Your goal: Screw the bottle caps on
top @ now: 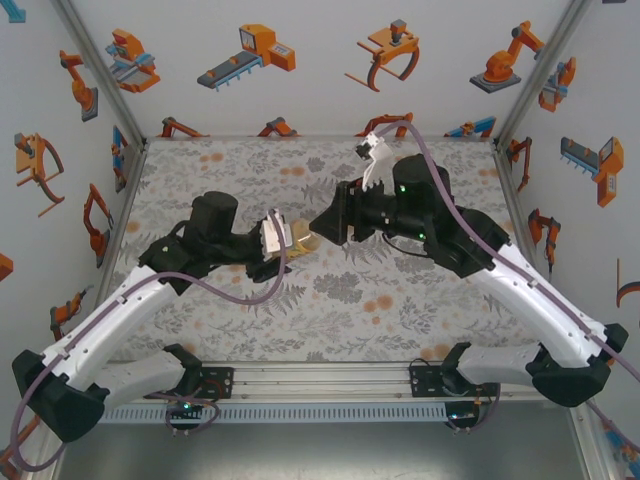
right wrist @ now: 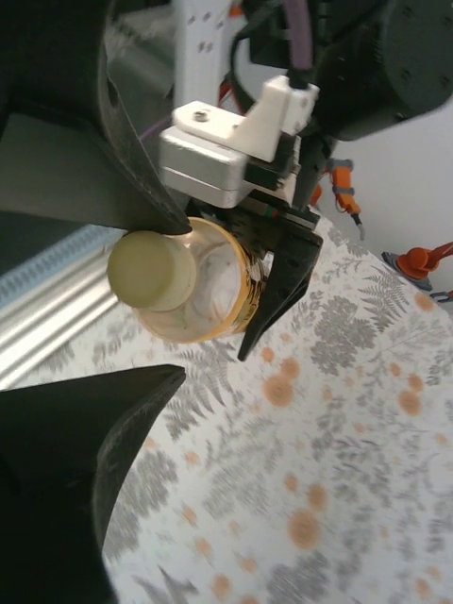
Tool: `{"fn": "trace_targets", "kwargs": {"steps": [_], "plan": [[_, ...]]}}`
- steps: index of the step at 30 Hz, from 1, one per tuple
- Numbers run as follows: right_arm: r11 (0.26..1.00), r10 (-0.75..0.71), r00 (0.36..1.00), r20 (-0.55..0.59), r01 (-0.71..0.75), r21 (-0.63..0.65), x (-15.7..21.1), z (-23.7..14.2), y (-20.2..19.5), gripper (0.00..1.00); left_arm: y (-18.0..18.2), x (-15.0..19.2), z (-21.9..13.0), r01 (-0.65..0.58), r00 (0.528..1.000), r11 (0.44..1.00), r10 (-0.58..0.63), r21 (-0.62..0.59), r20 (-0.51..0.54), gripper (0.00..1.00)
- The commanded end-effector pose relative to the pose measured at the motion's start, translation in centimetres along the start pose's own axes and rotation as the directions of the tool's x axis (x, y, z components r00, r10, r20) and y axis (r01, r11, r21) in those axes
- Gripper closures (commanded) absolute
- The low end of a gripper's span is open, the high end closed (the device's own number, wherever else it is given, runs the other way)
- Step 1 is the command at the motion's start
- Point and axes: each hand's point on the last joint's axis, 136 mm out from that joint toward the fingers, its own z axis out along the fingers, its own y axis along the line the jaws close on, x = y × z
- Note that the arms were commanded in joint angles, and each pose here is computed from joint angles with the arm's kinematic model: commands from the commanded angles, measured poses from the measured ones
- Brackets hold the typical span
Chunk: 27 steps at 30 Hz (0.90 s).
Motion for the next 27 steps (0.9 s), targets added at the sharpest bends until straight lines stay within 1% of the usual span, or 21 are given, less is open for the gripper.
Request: {"fn": "trace_targets", "kwargs": {"steps": [1,2,4,6,8,10,14,16,20,27], "plan": [[0.944,-0.316,0.944,0.098,0.323,-0.071,-2.3,-2.4,2.7,0.43,-0.9,-1.8,-1.1,-0.027,0.997,0.999,0.025,0.025,0.071,0.89],[0.916,-0.376,0.921,0.103,0.387,-0.111,-2.1,-2.5,3.5,0.43,-1.0,-1.9,-1.2,-0.024,0.997,0.999,0.022,0.026,0.074,0.89],[0.834,-0.489,0.863,0.125,0.505,-0.224,-1.1,-3.1,5.5,0.43,-1.4,-1.8,-1.5,-0.022,0.997,0.999,0.019,0.036,0.077,0.88],[0.743,-0.567,0.808,0.158,0.585,-0.324,-0.2,-3.7,7.3,0.43,-1.8,-1.7,-1.7,-0.019,0.997,0.999,0.016,0.043,0.081,0.88],[0.671,-0.616,0.767,0.181,0.631,-0.389,0.6,-4.1,8.3,0.43,-2.2,-1.6,-1.9,-0.018,0.996,0.999,0.014,0.047,0.083,0.88],[0.612,-0.655,0.731,0.194,0.663,-0.431,1.0,-4.4,8.9,0.43,-2.4,-1.3,-2.0,-0.013,0.997,0.999,0.009,0.051,0.079,0.88],[0.538,-0.71,0.675,0.201,0.704,-0.465,1.6,-4.4,9.3,0.44,-2.9,-0.9,-2.2,-0.017,0.998,0.998,0.013,0.062,0.063,0.88],[0.525,-0.72,0.665,0.202,0.71,-0.469,1.6,-4.0,9.2,0.46,-3.0,-0.8,-2.3,-0.017,0.998,0.998,0.014,0.064,0.056,0.88],[0.518,-0.718,0.664,0.21,0.71,-0.477,1.4,-3.5,9.3,0.52,-3.1,-0.6,-2.5,-0.016,0.999,0.998,0.013,0.062,0.045,0.88],[0.536,-0.728,0.66,0.188,0.718,-0.444,1.5,-2.6,8.5,0.57,-3.1,-0.7,-2.5,-0.014,0.999,0.998,0.011,0.064,0.047,0.88]]}}
